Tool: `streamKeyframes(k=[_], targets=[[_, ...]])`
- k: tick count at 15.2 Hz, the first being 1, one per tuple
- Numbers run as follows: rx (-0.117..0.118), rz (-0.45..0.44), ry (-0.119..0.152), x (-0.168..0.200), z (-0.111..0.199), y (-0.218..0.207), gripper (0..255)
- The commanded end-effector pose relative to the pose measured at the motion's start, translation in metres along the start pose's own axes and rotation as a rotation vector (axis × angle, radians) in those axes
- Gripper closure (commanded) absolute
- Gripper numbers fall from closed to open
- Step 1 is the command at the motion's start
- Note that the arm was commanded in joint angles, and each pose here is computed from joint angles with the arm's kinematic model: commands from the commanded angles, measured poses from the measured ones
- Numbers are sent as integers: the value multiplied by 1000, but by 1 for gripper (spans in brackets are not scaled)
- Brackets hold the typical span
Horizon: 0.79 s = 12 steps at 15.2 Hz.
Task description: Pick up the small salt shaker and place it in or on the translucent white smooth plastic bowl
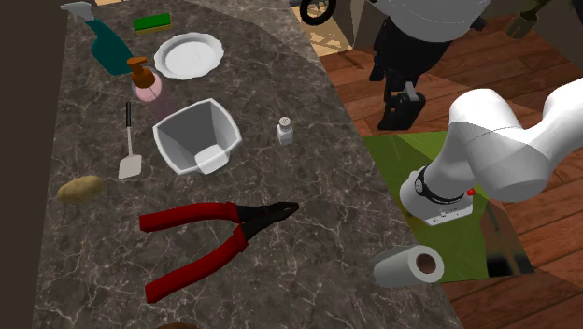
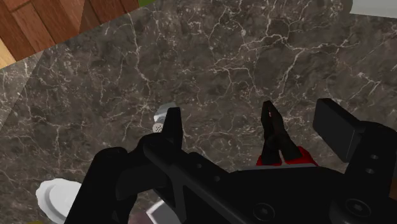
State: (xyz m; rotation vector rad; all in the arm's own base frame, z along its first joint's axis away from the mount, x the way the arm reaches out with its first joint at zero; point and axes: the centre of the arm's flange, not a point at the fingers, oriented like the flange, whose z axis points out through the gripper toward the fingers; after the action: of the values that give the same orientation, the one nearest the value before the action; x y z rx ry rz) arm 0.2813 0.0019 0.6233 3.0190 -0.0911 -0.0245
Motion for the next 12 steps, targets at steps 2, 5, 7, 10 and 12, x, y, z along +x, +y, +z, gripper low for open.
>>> streamKeyframes(k=[2,5,7,10,12], targets=[[6,-1,0,7,10,7,0],[23,-6,0,27,38,28,0],[34,-8,0,40,58,42,0],[52,-13,1,60,87,62,0],[63,-15,1,74,107,75,0]])
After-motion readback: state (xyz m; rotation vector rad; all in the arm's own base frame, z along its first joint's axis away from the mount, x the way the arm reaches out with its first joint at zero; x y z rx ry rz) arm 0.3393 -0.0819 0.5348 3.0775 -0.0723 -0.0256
